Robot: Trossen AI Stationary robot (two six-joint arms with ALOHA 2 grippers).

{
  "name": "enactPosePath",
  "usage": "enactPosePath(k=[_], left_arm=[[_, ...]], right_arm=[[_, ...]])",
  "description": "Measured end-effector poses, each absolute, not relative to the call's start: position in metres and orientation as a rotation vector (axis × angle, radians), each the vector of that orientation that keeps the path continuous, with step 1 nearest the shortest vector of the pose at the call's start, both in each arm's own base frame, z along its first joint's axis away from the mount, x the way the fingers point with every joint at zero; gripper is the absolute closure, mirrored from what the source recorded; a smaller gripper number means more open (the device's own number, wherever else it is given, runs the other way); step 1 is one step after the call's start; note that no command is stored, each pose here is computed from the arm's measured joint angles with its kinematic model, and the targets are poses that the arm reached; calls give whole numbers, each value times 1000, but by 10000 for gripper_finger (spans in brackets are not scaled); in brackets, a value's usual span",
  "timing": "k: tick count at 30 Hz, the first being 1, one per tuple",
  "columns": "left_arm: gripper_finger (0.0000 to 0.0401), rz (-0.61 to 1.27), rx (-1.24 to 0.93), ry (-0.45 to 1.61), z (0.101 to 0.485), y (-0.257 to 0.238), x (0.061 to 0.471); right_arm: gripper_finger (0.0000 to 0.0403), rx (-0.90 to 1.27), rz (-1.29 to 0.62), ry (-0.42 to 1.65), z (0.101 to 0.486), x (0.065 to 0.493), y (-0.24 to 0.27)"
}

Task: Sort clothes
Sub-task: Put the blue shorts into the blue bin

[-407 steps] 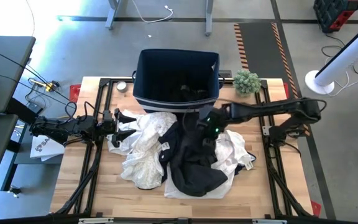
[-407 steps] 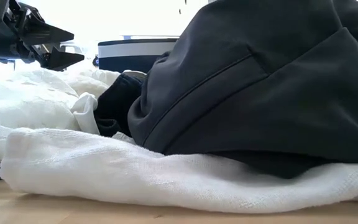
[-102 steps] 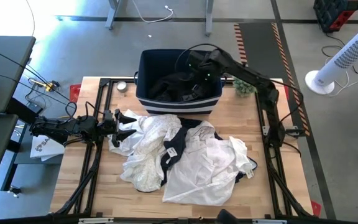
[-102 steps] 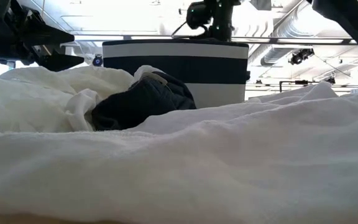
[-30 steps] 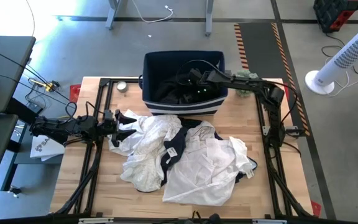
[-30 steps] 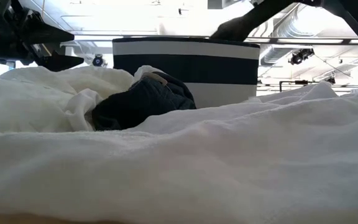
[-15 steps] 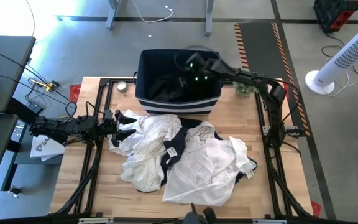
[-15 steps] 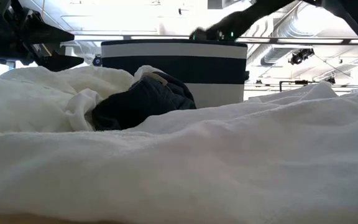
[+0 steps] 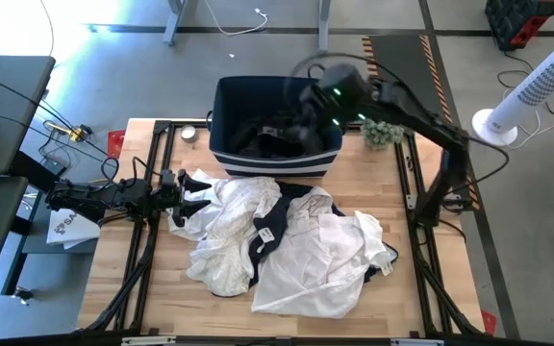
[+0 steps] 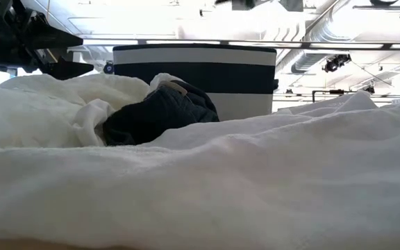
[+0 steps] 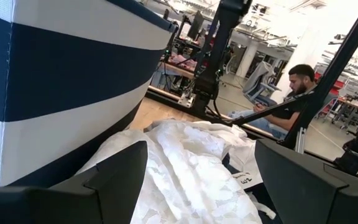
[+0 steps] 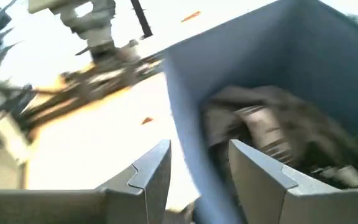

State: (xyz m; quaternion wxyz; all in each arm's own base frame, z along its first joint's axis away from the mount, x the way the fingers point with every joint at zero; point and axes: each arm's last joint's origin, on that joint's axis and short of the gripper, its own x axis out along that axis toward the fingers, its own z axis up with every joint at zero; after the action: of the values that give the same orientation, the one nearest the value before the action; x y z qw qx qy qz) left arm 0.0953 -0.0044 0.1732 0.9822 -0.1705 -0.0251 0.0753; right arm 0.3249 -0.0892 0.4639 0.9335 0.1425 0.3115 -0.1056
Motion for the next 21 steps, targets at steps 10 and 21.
enactPosePath(k=[10, 21], left_arm=[[105, 152, -343, -51, 173, -4, 95], [105, 152, -342, -50, 173, -4, 95]], right_arm=[[245, 266, 33, 810, 441, 312, 9], [242, 682, -174, 936, 306, 361, 50]])
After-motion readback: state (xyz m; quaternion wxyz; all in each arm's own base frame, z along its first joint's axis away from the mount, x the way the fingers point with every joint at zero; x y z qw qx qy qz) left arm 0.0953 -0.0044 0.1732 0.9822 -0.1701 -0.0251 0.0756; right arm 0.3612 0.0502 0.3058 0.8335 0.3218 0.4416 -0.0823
